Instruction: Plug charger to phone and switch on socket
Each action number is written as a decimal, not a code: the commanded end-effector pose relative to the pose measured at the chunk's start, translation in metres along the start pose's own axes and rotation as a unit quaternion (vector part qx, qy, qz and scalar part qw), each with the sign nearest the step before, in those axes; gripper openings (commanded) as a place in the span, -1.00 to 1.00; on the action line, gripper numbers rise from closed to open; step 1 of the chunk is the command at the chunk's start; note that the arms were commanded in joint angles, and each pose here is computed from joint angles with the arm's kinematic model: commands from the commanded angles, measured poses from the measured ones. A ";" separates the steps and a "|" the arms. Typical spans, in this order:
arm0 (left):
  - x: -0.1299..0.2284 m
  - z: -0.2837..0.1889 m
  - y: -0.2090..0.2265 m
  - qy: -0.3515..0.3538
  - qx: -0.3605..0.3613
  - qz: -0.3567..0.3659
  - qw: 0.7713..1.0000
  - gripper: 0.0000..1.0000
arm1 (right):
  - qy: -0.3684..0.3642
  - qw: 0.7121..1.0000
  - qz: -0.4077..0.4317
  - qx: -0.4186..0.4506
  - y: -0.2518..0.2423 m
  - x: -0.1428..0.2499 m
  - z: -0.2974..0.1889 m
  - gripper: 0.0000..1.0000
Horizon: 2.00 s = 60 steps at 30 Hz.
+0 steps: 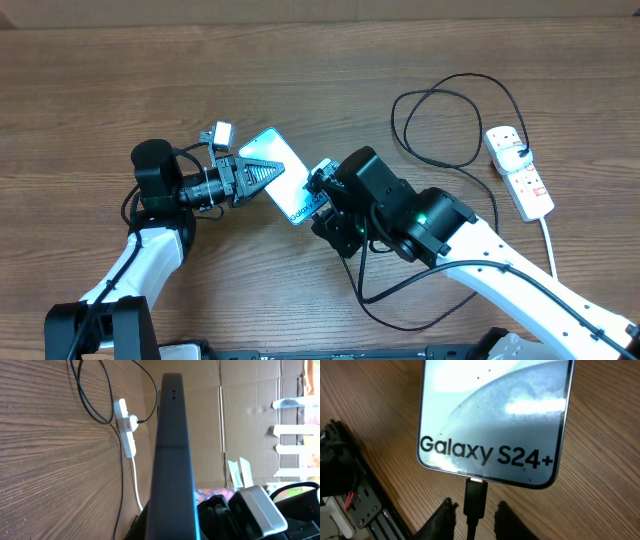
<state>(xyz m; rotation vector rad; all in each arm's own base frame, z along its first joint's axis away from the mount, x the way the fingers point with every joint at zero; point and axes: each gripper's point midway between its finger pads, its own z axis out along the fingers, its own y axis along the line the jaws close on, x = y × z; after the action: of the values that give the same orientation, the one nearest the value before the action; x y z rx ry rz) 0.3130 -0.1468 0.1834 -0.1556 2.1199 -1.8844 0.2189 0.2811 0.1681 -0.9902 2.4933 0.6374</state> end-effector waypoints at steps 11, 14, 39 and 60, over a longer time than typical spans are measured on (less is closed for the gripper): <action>0.005 0.007 -0.006 0.017 0.006 0.027 0.999 -0.91 | -0.028 1.000 0.010 0.000 -0.001 -0.021 0.005 -0.88; 0.011 0.014 -0.007 0.030 0.009 0.047 0.998 -0.91 | -0.053 0.999 0.011 -0.003 0.001 -0.034 0.004 -0.92; 0.032 0.026 -0.006 0.070 0.015 0.068 0.995 -0.92 | -0.073 0.997 0.028 -0.007 0.003 -0.043 -0.001 -0.88; 0.017 0.071 -0.019 0.052 -0.065 0.076 0.994 -0.92 | -0.103 0.994 0.027 0.004 0.019 -0.002 -0.099 0.52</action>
<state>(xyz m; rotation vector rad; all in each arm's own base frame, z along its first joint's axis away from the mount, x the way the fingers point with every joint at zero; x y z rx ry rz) 0.3024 -0.2131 0.1639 -0.1130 2.3240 -1.7751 0.1929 0.2476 0.2318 -0.8281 2.4115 0.7034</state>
